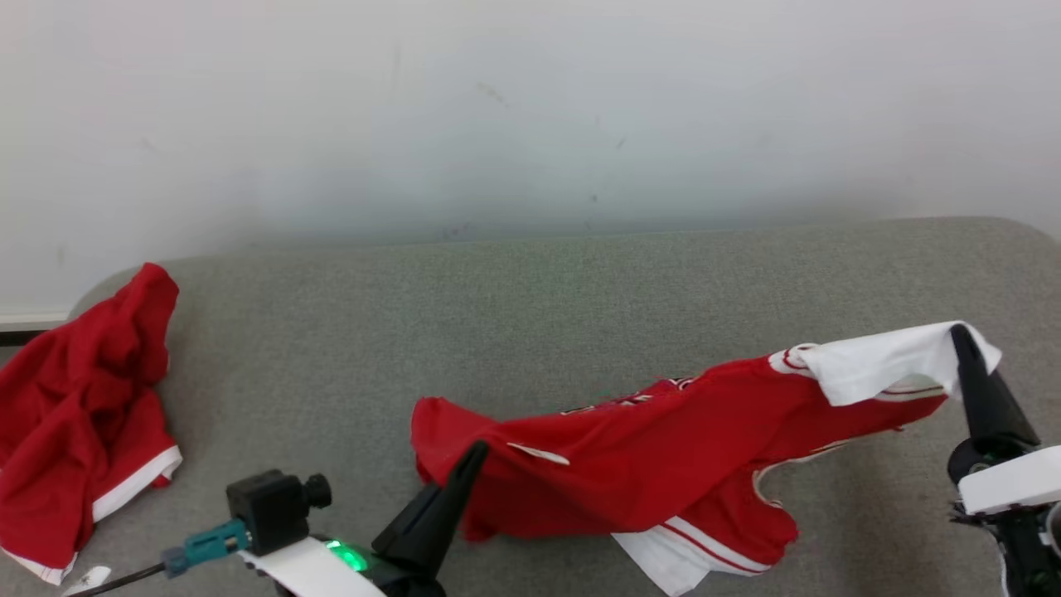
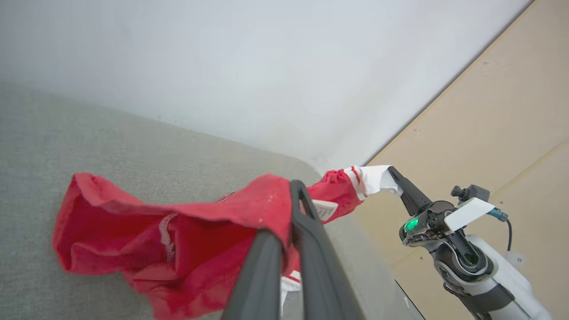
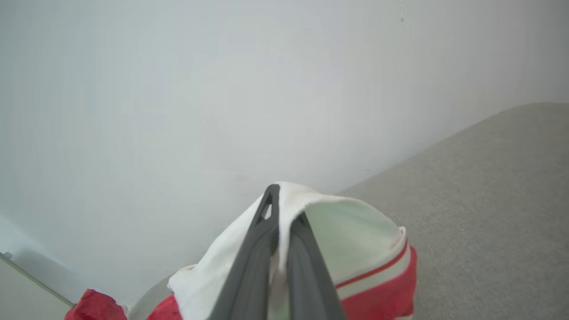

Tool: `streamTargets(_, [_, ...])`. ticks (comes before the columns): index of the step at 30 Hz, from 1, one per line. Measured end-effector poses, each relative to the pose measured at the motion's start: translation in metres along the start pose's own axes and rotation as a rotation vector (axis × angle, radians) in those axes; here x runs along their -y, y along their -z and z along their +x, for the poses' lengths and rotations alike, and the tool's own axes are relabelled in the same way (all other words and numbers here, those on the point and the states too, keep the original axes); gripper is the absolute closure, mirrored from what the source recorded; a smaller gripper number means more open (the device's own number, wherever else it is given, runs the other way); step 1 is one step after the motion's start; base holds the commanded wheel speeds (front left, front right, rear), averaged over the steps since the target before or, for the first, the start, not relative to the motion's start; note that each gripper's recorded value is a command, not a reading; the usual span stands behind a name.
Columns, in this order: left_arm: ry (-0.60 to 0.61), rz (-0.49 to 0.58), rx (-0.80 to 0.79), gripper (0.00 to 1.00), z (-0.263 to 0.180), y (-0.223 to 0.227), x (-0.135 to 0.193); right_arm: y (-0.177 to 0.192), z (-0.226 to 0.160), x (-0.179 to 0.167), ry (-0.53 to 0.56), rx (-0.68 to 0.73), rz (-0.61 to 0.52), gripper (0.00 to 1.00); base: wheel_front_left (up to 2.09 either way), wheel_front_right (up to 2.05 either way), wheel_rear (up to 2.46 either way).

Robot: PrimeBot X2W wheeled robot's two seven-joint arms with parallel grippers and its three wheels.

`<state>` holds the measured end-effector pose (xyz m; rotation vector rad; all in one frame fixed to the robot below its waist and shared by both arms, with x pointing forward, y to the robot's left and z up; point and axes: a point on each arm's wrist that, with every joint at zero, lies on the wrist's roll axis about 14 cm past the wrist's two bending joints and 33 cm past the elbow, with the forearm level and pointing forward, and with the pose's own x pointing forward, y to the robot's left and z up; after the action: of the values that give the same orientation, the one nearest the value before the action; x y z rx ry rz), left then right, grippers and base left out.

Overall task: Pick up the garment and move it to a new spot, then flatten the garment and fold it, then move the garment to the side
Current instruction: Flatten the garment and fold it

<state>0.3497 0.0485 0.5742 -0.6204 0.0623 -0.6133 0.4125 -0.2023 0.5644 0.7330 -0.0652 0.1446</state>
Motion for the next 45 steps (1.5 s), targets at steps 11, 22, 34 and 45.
streamTargets(11, [0.177, 0.011, 0.004, 1.00, -0.010, -0.026, 0.051, -0.115, -0.033, -0.036, -0.116, 0.298, 0.017, 1.00, 0.00, 0.00, 0.00])
streamTargets(22, [0.422, 0.049, 0.088, 1.00, -0.040, -0.080, 0.118, -0.197, -0.084, -0.072, -0.230, 0.520, 0.039, 1.00, 0.00, 0.00, 0.00])
streamTargets(34, [0.389, 0.205, 0.091, 1.00, -0.024, -0.111, 0.101, -0.214, -0.083, -0.078, -0.226, 0.479, -0.021, 1.00, 0.00, 0.00, 0.00])
streamTargets(45, [0.150, 0.427, 0.045, 1.00, 0.101, -0.151, -0.003, -0.168, 0.077, -0.075, -0.176, 0.240, -0.064, 1.00, 0.00, 0.00, 0.00])
